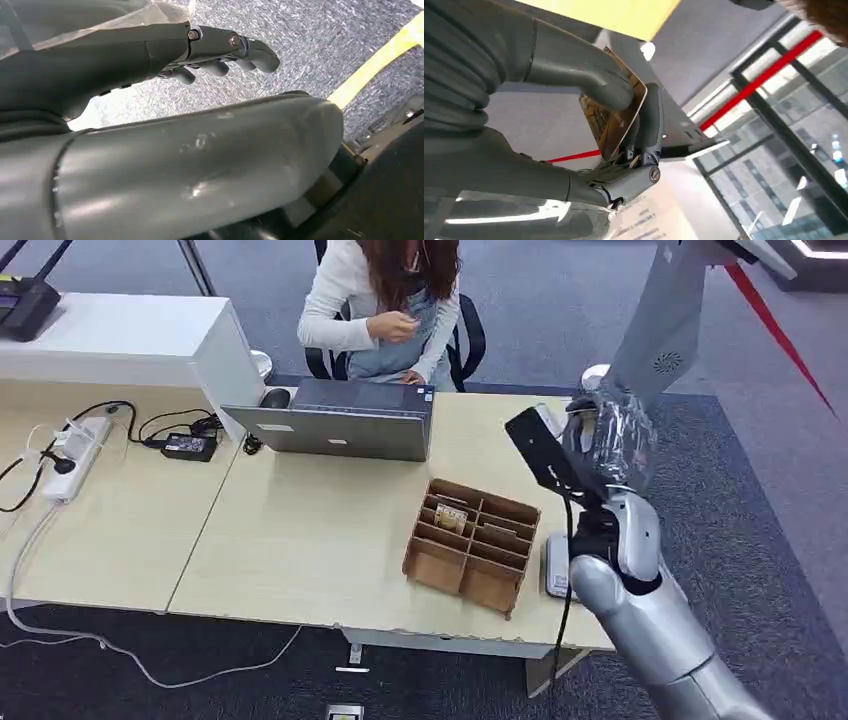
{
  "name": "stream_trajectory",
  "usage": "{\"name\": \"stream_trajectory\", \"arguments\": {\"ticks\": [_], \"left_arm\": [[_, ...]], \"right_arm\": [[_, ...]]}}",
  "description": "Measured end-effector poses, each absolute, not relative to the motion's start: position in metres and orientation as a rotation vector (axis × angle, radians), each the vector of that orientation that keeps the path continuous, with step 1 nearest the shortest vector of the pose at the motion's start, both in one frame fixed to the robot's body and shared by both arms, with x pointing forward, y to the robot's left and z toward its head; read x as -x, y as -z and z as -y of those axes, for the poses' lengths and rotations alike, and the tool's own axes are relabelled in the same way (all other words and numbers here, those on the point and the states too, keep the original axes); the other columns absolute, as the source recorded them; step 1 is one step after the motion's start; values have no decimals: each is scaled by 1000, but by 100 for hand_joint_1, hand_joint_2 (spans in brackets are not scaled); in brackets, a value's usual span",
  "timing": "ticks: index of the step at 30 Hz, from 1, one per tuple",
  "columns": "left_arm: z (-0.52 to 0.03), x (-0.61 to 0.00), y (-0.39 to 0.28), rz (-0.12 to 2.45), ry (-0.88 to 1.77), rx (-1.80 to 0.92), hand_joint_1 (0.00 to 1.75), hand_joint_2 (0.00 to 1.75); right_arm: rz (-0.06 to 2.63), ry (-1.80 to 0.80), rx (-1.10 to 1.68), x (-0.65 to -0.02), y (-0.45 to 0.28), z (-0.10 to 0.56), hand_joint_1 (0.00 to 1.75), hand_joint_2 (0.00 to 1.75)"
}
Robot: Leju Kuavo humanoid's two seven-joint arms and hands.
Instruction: Pass the card to the sensor for recognition and then transmit it.
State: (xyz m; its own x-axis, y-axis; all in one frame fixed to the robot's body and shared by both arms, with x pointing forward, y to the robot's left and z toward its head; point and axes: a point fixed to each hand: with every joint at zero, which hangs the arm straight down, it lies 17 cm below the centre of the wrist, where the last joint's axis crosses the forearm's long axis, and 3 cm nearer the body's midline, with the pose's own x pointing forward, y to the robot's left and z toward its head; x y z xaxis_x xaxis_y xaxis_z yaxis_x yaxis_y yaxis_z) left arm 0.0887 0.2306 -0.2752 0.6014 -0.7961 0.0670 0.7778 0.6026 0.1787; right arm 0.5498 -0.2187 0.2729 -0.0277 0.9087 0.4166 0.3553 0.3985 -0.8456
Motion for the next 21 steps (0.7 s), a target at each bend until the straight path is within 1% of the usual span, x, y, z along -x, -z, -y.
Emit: {"name": "stream_trajectory", "arguments": {"ticks": [6, 12, 21], "left_arm": [[-233, -87, 276, 137, 907, -130, 0, 0], [-235, -85, 276, 122, 894, -128, 0, 0], [-239, -84, 276, 114, 884, -127, 0, 0]], "right_arm": [[1444, -708, 1224, -541, -231, 242, 175, 175], [1281, -727, 1230, -523, -177, 275, 175, 175], [1172, -718, 1203, -504, -132, 302, 175, 175]]}}
